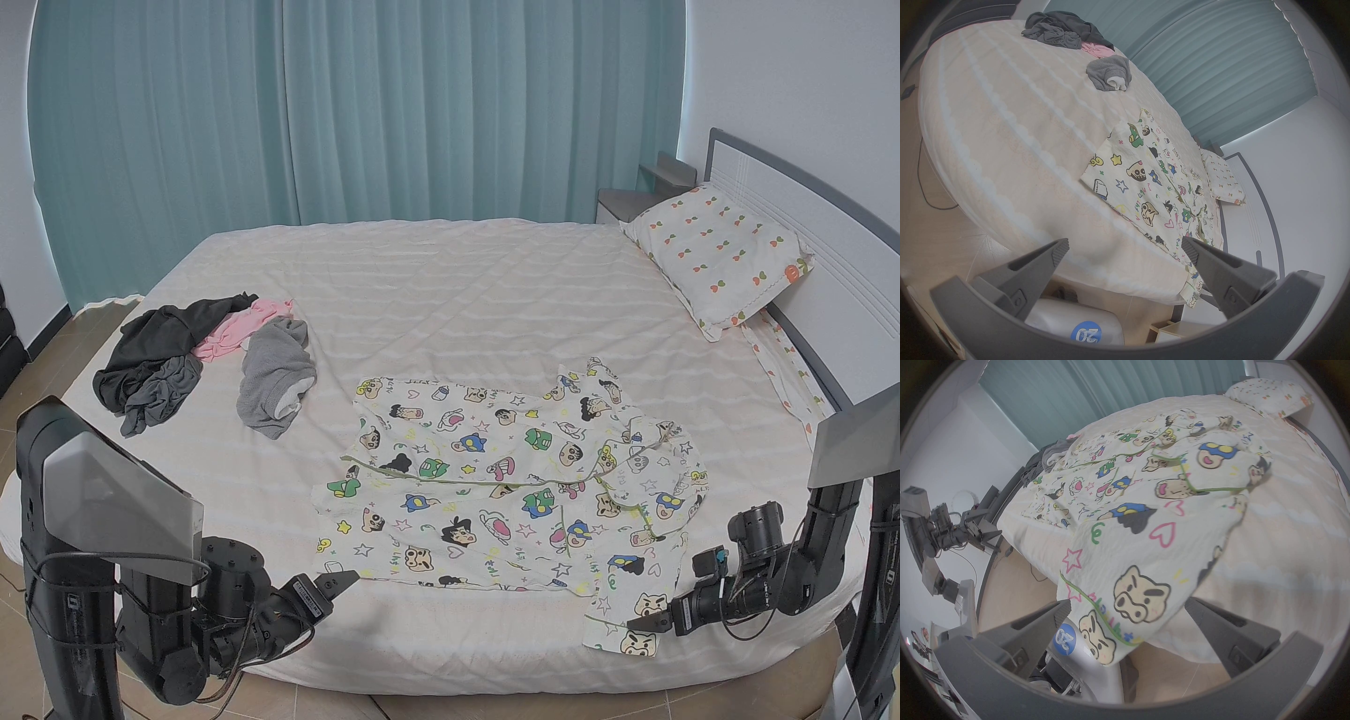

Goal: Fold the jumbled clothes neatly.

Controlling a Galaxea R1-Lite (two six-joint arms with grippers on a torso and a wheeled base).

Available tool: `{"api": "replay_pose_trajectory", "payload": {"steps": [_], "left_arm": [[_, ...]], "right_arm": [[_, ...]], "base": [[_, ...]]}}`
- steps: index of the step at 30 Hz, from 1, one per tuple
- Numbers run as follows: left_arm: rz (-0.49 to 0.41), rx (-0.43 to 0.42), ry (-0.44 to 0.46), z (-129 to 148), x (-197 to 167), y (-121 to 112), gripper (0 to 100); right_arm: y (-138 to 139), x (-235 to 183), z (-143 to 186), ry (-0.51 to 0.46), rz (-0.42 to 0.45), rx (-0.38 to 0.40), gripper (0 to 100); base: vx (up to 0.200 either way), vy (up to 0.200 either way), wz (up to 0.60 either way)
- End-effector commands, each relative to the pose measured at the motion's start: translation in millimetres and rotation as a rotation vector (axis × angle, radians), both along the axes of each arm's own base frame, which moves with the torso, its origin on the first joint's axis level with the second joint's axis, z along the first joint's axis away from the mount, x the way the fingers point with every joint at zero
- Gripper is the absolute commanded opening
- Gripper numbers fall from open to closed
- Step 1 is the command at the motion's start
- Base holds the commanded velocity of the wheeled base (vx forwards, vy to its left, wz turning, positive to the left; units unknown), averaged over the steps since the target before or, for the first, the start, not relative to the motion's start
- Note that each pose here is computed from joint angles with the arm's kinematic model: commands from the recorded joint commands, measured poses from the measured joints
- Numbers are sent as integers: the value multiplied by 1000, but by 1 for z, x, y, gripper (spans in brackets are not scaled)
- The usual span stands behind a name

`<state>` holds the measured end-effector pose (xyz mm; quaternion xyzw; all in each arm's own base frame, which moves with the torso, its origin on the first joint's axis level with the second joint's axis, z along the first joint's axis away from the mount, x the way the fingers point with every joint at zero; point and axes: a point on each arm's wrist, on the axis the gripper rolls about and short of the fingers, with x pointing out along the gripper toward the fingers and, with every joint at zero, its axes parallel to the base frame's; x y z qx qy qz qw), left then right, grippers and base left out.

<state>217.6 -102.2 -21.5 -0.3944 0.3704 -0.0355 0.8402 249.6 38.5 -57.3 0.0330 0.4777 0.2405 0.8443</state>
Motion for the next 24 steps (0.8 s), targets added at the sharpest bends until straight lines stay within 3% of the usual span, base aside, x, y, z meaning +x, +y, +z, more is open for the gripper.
{"api": "replay_pose_trajectory", "payload": {"steps": [1,10,11,24], "left_arm": [[0,-4,-10,0,1,-1,100],[-1,-3,-12,0,1,-1,100],[-1,-3,-11,-1,1,-1,100],[-6,6,-10,-1,0,0,100]], "right_arm": [[5,4,-8,10,13,-14,100],[7,4,-8,7,15,-16,100],[7,4,-8,8,13,-16,0],[2,-9,-2,34,-19,-53,0]], "base": [[0,0,0],[0,0,0],[0,0,0],[0,0,0]]}}
